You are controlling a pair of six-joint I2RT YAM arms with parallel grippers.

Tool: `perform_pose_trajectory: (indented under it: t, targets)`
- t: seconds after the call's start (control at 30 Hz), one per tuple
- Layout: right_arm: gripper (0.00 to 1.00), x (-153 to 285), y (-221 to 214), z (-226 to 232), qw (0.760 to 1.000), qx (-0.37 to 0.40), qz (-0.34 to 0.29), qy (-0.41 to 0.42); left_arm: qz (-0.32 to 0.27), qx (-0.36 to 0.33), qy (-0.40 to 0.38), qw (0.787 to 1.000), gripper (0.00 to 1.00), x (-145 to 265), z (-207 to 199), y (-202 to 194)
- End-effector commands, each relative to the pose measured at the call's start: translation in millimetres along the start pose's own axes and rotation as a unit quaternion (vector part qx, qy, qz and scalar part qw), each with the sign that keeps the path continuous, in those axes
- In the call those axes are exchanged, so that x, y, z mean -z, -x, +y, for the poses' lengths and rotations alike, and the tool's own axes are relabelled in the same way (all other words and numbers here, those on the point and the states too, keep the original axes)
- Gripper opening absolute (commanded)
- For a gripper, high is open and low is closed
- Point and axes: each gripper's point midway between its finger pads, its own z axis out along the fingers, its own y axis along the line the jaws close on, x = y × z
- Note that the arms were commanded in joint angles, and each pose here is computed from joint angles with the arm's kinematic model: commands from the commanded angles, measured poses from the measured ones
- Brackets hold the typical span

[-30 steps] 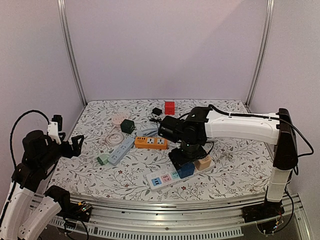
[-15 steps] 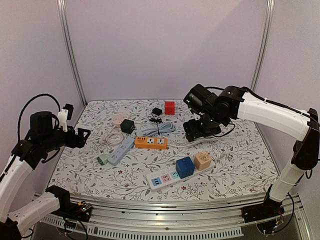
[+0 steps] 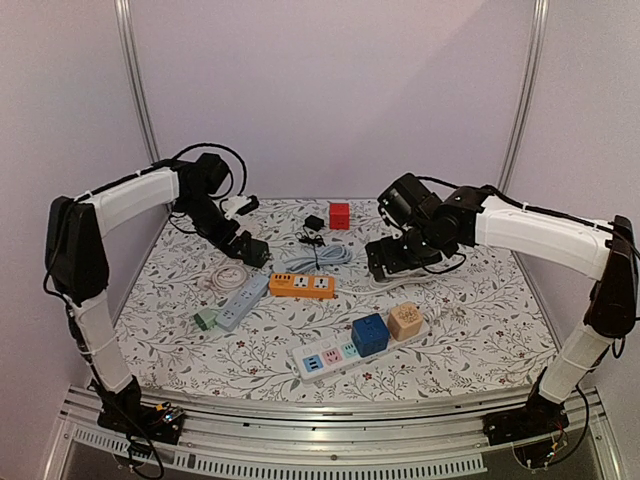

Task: Insert the plug
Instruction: Pick up the plug from the center of the board.

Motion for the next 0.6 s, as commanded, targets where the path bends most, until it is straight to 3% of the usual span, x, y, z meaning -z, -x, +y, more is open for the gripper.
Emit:
perform_pose_trajectory:
  t: [0.0,0.17,0.37,0.57]
  targets:
    - [0.99,-5,3,-2,1.000,0.002,-0.012,0.004,-0.018,-0.072,0.015,0.997,1.00,-22,0,25]
    - [0.99,-9,-4,-5,1.000,-0.004,-0.008,-0.003,-0.015,-0.058,0.028,0.998,0.98,-72,9,42]
    - [0.99,-11,-8,-7,1.000,-0.007,-0.004,-0.006,0.007,-0.028,0.074,0.997,0.79,-112,36,50]
    - [0.99,-10,-7,-9,1.000,-0.006,-0.007,-0.009,0.015,-0.032,0.099,0.994,0.78,-123,48,47]
